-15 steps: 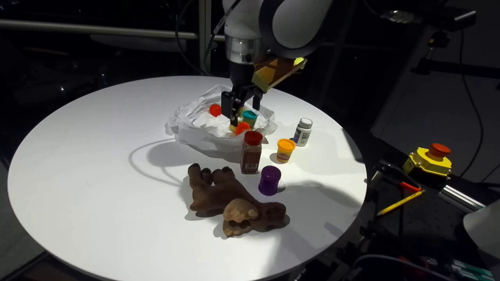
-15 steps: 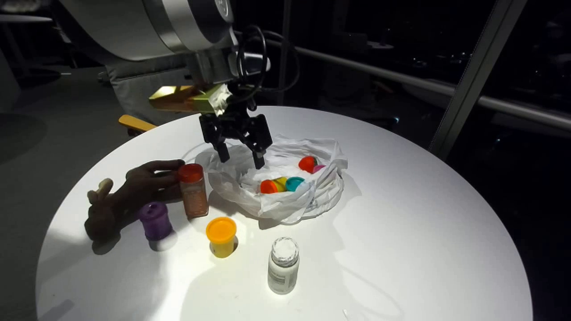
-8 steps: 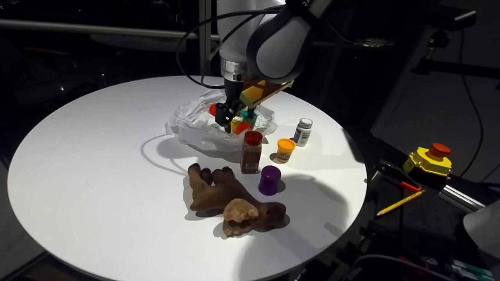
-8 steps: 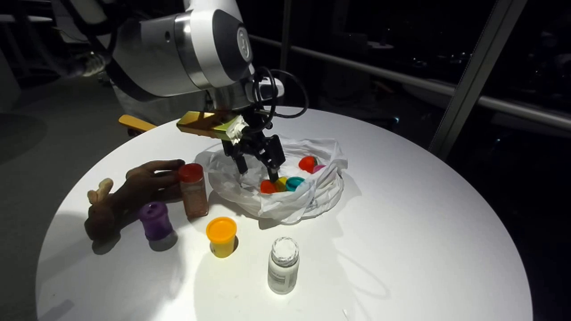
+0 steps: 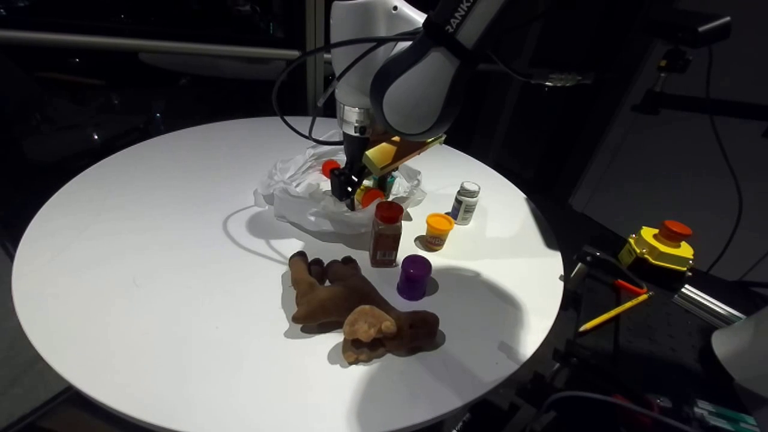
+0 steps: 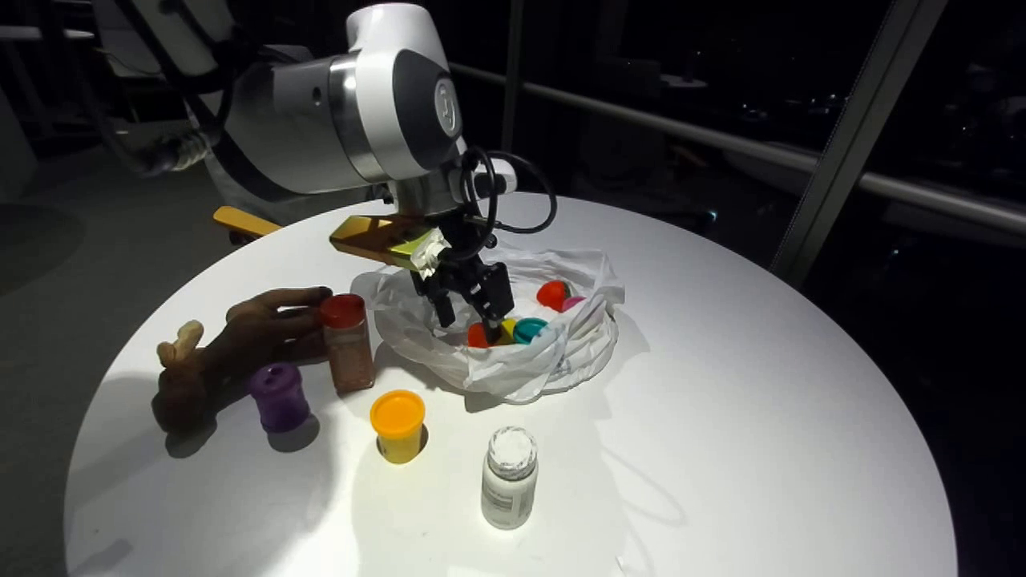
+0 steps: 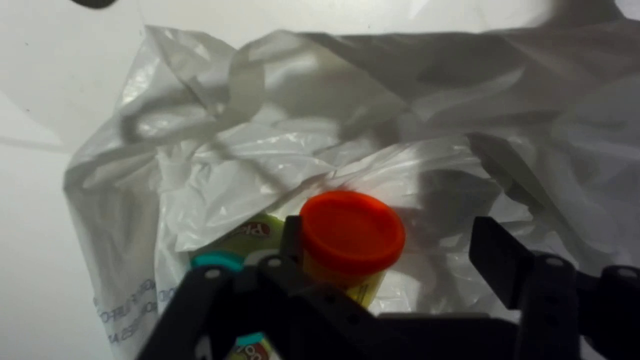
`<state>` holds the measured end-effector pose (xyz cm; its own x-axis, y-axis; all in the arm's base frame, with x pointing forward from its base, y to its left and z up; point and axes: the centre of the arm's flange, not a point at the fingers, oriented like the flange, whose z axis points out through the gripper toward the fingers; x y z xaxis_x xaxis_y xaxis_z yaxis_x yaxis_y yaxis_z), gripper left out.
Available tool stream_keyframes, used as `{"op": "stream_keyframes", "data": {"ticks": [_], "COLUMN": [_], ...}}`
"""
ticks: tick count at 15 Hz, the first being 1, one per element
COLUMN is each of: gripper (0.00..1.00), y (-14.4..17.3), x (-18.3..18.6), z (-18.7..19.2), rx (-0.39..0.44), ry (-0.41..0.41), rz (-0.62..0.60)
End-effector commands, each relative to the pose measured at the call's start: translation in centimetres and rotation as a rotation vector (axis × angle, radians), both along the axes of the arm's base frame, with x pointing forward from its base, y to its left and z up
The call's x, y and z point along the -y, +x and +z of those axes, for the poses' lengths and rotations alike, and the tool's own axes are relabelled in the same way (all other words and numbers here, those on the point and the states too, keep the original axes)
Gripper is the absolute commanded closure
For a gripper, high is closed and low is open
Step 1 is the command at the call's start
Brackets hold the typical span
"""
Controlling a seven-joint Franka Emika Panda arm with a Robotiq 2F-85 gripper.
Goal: Pick up the objects from the plastic bag and them on the table.
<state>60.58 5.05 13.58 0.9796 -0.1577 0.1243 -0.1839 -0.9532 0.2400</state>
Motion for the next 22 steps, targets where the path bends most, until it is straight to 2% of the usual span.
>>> {"op": "stream_keyframes", "data": {"ticks": [1,4,5,9,17,22], "gripper": [0.47,0.69,0.73,0.73,0.73,0.73], "y": [1.3,1.6,1.7,1.6,1.0,-2.8], "x": [0.6,1.6,1.9,2.7,1.7,3.0], "z": [0.2,0.8,1.0,2.1,10.4,14.3], "rx": [0.021,0.041,0.047,0.051,0.030,-0.036], "ry": [-0.004,-0.006,-0.006,0.013,0.048,-0.012], "rz": [-0.029,-0.060,-0.071,-0.085,-0.015,-0.009]}}
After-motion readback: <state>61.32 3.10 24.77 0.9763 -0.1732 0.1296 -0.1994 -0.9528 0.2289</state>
